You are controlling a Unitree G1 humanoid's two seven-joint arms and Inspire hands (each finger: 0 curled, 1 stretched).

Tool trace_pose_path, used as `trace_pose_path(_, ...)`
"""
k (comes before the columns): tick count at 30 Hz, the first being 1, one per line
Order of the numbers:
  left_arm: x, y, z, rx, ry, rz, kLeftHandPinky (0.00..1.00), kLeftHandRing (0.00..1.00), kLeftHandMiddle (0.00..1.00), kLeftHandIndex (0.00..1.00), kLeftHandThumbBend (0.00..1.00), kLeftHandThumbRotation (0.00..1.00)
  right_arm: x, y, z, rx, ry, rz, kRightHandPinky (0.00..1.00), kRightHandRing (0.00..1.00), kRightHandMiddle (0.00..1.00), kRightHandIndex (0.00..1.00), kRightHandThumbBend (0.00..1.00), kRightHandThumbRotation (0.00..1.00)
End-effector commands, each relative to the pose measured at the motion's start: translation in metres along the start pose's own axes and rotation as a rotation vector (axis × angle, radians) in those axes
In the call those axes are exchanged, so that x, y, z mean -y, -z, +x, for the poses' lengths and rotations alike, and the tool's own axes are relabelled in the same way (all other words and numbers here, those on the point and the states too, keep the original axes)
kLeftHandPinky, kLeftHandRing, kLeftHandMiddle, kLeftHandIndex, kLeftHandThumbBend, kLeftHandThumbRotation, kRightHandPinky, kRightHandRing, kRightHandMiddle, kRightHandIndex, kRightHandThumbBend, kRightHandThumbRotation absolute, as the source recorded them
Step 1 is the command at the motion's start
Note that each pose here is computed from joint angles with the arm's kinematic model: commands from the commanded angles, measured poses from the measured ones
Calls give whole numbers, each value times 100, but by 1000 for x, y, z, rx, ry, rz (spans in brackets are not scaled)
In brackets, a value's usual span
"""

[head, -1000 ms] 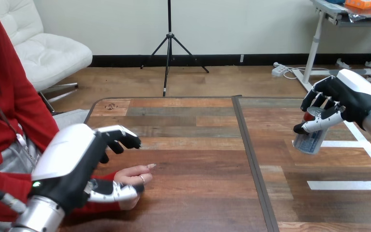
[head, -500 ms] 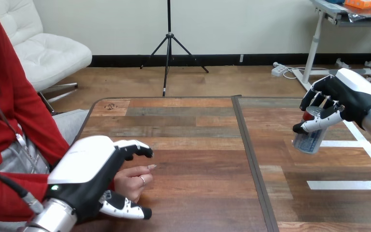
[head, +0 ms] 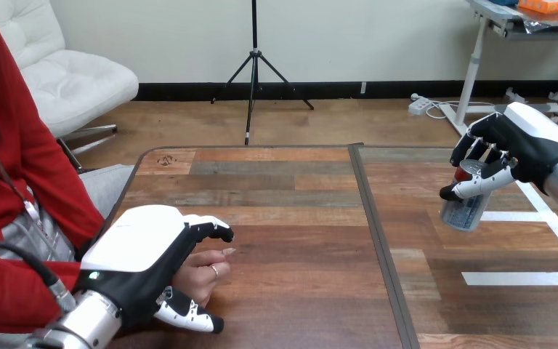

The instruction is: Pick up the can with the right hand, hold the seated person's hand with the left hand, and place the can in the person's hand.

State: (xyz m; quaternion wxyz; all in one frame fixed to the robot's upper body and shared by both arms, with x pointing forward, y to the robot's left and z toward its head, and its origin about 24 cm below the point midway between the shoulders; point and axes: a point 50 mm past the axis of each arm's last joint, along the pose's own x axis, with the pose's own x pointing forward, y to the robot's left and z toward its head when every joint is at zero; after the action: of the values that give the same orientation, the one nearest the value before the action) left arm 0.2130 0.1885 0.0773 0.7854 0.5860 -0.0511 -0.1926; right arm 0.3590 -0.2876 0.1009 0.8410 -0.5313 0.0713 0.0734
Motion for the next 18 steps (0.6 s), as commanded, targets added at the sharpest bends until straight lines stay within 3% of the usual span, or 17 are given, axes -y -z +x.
trace_pose_path(1, -15, 1, 11, 5, -34, 69, 66, 75, 78, 74, 100, 15, 44, -33, 8, 118, 136, -15, 36, 39, 45, 49, 72, 0)
trace_pose_path(18, -11, 14, 18, -75, -41, 137, 67, 76, 79, 75, 100, 14, 44, -31, 7, 115, 140, -6, 35, 39, 45, 49, 73, 0)
